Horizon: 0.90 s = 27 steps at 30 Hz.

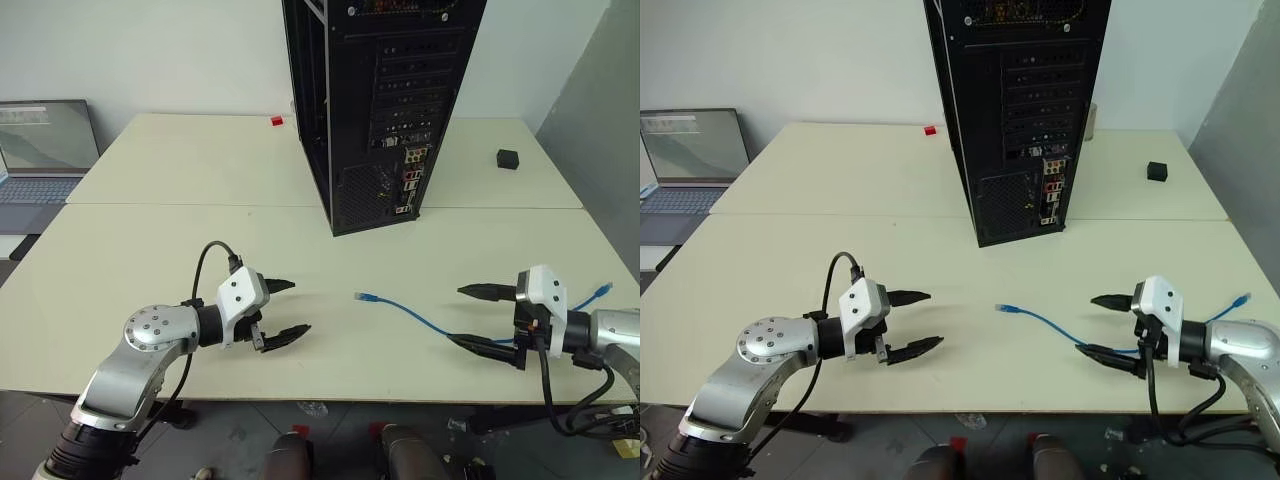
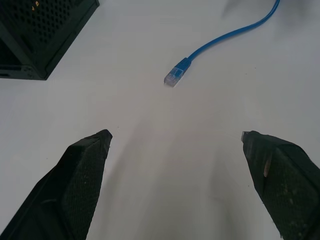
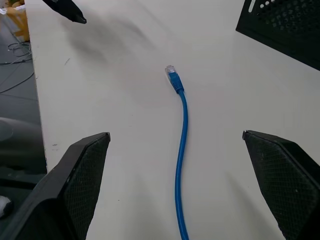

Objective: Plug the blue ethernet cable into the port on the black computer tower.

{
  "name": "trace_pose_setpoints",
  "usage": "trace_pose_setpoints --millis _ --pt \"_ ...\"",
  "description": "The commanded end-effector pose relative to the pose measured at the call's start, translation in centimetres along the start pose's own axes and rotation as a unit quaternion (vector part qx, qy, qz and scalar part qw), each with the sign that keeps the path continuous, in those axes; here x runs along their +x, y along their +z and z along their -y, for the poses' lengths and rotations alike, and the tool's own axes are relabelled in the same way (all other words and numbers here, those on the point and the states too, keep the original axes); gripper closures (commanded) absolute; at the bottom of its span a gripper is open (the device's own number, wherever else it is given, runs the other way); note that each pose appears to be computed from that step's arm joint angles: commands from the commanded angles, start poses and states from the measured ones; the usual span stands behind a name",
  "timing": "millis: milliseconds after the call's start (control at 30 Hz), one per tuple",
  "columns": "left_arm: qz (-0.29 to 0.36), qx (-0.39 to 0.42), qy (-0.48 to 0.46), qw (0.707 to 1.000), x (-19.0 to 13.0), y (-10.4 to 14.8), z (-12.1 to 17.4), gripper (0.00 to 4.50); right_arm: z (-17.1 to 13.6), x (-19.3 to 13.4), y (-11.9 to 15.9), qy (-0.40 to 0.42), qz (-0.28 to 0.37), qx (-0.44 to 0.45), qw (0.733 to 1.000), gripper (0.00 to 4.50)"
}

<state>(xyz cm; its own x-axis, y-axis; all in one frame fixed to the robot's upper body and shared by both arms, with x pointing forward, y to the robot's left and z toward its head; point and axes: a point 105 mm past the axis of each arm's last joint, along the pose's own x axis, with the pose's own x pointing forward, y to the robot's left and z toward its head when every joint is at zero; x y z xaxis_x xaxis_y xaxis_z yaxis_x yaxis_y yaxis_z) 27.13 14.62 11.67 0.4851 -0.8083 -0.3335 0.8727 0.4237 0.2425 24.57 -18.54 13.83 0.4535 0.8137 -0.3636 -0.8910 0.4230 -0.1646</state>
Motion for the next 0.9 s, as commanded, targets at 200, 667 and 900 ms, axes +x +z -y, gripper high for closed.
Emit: trace_pose_setpoints --millis 200,667,900 --pt "0.032 0.031 0.003 0.999 -0.3 1.6 0.6 0.05 0.1 -0.4 1.0 0.002 0.005 -0.015 1.0 0.0" --pt "0.006 0.035 -0.042 0.999 0.1 0.7 2.4 0.05 0.4 4.1 1.7 0.021 0.029 -0.026 0.999 0.0" --pt "0.007 0.023 -0.054 0.998 0.3 1.0 2.3 0.05 1.0 9.2 0.4 0.04 0.032 -0.028 0.998 0.0"
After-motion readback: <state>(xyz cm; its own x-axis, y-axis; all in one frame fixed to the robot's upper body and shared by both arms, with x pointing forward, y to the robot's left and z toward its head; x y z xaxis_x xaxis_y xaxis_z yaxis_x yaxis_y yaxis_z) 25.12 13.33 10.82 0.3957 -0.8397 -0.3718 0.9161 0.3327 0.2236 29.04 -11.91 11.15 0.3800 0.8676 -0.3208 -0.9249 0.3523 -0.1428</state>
